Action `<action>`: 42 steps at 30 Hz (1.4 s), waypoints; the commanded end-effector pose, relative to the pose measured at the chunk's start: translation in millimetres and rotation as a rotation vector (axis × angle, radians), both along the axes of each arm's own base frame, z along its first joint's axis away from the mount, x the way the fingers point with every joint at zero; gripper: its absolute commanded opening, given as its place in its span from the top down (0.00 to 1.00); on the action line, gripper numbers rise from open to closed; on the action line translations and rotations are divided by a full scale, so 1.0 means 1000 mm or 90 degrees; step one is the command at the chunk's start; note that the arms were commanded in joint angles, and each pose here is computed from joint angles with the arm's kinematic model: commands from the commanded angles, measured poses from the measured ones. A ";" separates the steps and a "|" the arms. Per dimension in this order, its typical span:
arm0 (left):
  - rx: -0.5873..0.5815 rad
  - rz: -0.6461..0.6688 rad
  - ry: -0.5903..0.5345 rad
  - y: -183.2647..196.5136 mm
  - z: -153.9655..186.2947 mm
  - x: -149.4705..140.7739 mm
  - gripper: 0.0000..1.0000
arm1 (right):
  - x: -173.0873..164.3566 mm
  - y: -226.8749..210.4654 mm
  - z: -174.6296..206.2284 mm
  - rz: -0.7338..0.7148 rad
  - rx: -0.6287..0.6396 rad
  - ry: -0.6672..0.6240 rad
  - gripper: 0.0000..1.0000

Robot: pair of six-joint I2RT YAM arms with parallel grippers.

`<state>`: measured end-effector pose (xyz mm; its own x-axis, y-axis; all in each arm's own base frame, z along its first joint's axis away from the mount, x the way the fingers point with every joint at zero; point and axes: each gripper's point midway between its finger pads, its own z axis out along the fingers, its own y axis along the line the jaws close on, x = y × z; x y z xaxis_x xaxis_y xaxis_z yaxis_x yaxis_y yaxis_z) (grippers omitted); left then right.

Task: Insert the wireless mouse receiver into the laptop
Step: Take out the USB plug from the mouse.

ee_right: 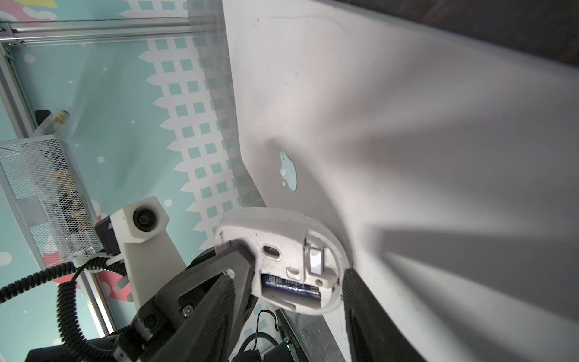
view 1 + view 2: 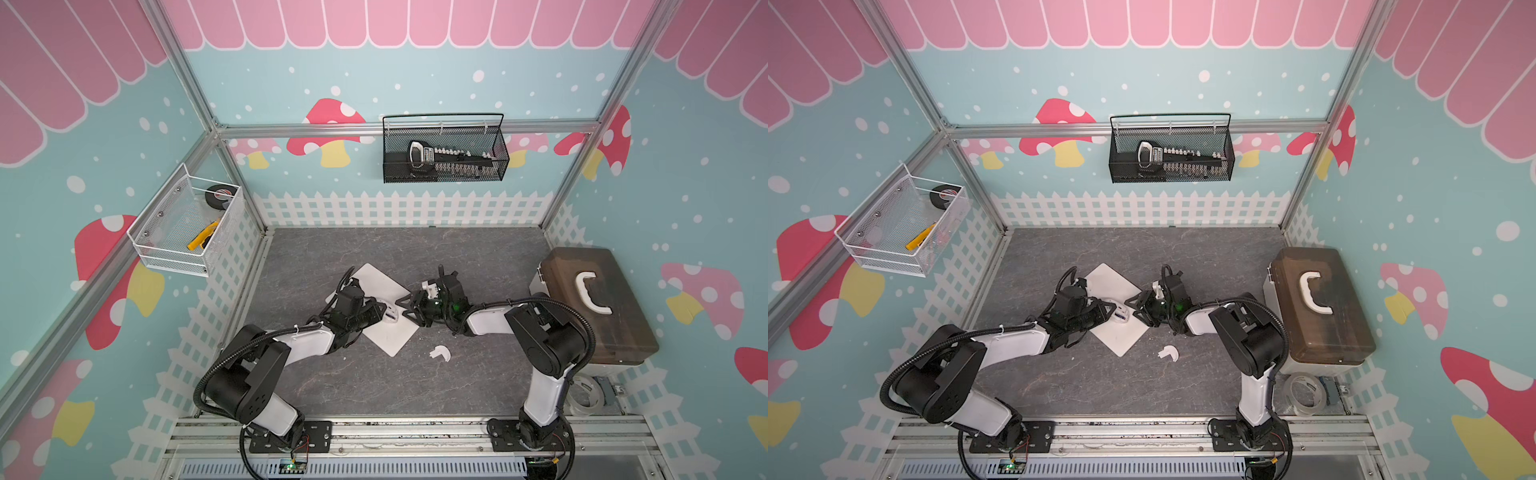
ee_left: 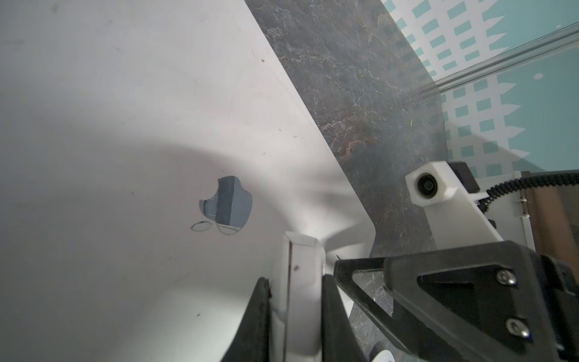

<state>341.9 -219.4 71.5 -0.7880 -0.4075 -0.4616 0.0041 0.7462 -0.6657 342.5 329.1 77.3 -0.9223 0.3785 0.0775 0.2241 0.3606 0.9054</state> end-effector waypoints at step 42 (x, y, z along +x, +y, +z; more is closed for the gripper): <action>0.041 0.017 0.044 0.010 -0.026 -0.009 1.00 | 0.001 0.029 0.014 0.032 0.010 -0.050 0.56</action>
<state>344.3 -217.0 71.4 -0.7781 -0.4156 -0.4710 -0.0024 0.7518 -0.6594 349.0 341.0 60.8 -0.9221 0.3839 0.0480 0.2078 0.3868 0.8984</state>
